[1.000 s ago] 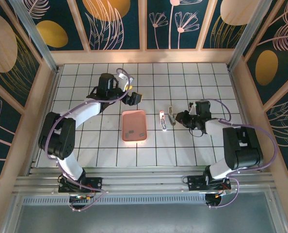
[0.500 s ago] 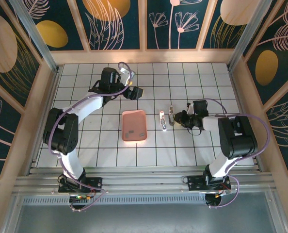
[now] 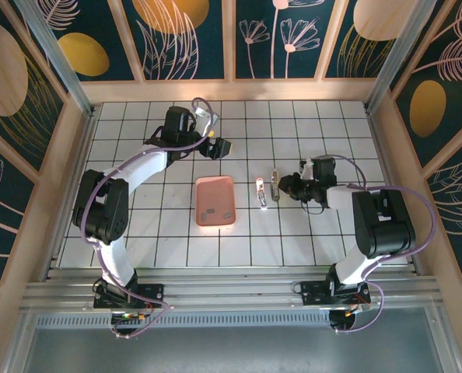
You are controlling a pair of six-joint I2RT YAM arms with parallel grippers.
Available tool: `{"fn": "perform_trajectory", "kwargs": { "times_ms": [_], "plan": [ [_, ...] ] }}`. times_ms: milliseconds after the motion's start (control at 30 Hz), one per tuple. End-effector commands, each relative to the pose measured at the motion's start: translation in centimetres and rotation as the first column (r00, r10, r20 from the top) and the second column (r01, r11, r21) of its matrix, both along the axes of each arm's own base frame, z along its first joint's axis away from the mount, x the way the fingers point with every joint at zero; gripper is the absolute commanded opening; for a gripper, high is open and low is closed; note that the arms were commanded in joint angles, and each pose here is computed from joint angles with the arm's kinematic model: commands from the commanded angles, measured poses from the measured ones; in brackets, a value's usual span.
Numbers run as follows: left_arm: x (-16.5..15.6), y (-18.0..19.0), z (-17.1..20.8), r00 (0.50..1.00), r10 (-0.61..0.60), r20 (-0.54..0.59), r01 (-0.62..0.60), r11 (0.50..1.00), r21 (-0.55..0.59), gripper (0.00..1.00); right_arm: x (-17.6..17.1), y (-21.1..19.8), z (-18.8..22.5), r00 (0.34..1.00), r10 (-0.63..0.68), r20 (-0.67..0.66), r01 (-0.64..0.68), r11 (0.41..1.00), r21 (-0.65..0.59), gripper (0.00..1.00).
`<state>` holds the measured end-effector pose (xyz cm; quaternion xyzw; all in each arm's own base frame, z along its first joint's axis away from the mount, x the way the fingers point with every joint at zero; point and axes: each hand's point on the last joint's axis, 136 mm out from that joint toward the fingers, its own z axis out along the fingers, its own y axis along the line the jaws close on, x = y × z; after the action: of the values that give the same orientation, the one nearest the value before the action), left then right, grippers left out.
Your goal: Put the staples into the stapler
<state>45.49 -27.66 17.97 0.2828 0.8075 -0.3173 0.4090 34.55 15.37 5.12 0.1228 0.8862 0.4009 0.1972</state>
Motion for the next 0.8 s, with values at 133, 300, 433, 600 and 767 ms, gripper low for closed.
{"fn": "perform_trajectory", "kwargs": {
  "times_ms": [133, 300, 433, 600, 767],
  "plan": [
    [0.2, -0.6, -0.1, 1.000, -0.013, -0.006, 0.013, 1.000, -0.001, 0.95, 0.4, 0.9, -0.3, 0.999, 0.032, -0.009, -0.032, 0.999, 0.018, 0.20],
    [0.3, -0.6, 0.1, 1.000, -0.016, -0.001, 0.016, 1.000, 0.004, 0.95, 0.4, 0.8, -0.8, 0.999, 0.031, -0.020, -0.031, 0.999, -0.016, 0.21],
    [0.3, -0.7, 0.0, 1.000, -0.020, -0.004, 0.020, 1.000, 0.004, 0.95, 0.4, 0.8, -1.1, 0.999, 0.032, -0.027, -0.033, 0.999, -0.025, 0.21],
    [0.3, -0.7, 0.0, 1.000, -0.020, -0.002, 0.020, 1.000, 0.003, 0.94, 0.2, 0.6, -1.6, 0.999, 0.031, -0.043, -0.034, 0.998, -0.060, 0.21],
    [0.2, -0.8, -0.1, 1.000, -0.023, -0.006, 0.023, 1.000, 0.007, 0.94, 0.2, 0.4, -0.8, 0.999, 0.028, -0.025, -0.030, 0.997, -0.076, 0.21]
  ]
}}
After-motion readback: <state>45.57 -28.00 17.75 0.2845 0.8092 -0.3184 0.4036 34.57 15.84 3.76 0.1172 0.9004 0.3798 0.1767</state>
